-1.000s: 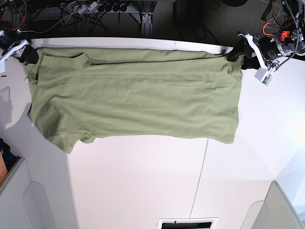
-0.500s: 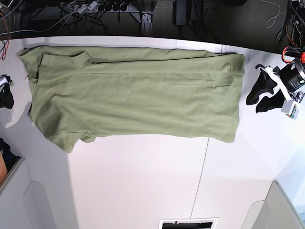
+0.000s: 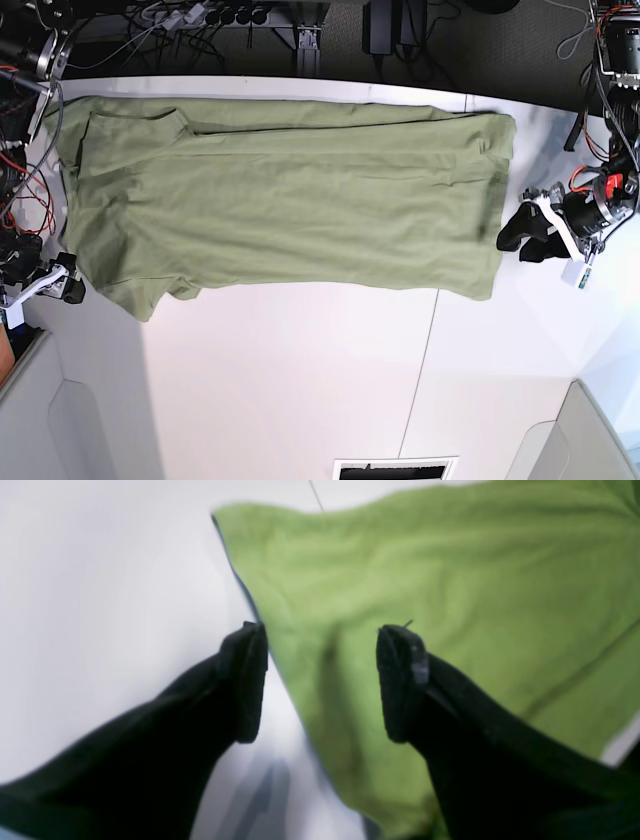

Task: Layout the t-shirt on the table in an organized manner, then fold the t-shirt properly
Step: 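Move both grippers to the hem edge and grasp it, then fold the hem edge over onto the collar side with both grippers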

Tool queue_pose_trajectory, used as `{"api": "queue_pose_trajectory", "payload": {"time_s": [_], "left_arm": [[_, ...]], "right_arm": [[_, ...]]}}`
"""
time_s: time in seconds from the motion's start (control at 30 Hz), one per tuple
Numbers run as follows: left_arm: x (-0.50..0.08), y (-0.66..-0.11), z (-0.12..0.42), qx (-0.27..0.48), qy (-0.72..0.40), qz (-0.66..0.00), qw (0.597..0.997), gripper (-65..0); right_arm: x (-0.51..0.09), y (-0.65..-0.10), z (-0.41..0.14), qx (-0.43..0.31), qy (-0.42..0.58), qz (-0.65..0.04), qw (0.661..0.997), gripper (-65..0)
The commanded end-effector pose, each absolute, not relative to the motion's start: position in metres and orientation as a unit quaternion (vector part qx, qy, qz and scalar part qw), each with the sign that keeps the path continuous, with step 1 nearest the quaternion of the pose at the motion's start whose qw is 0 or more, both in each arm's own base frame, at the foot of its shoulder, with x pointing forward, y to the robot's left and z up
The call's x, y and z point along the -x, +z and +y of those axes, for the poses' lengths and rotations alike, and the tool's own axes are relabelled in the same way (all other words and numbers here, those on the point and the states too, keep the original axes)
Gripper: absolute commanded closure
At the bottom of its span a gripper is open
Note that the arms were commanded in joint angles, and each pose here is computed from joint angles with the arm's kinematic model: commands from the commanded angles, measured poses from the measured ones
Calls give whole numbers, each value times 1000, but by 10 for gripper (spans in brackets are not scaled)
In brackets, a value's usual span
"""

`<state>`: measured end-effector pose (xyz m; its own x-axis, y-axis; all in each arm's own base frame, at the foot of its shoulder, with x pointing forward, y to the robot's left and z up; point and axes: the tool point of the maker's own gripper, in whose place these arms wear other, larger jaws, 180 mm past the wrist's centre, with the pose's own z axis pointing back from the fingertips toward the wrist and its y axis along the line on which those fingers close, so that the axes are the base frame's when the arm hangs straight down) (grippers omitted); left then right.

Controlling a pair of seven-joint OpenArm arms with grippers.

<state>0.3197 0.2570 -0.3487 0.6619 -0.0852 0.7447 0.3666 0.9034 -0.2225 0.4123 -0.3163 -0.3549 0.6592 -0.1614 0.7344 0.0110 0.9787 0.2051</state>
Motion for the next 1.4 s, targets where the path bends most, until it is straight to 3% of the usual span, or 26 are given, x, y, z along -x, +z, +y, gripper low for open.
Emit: {"api": "queue_pose_trajectory", "payload": {"time_s": [0.0, 0.13, 0.37, 0.9, 1.07, 1.17, 1.27, 1.37], "left_arm": [[-339, -329, 264, 178, -126, -423, 880, -375], [-376, -331, 281, 167, -94, -439, 878, -375], [-405, -365, 288, 170, -63, -404, 897, -375], [-411, -400, 226, 202, -80, -366, 905, -368], [-409, -402, 225, 203, -84, -360, 907, -206], [-407, -404, 225, 202, -86, -351, 910, -157], [-405, -405, 227, 201, -86, -348, 912, -67], [-406, -404, 227, 201, -87, -349, 911, 0]], "right_arm": [[-425, -337, -328, -86, -55, -433, 896, -386], [-430, -350, -330, -99, -77, -418, 900, -386], [-420, -373, -331, -109, -94, -393, 908, -386], [-418, -382, -306, -141, -77, -387, 908, -386], [-420, -388, -282, -155, -47, -374, 913, -386], [-418, -396, -269, -153, -18, -358, 921, -386], [-416, -401, -259, -151, 4, -345, 926, -383], [-416, -402, -257, -150, 10, -343, 927, -291]]}}
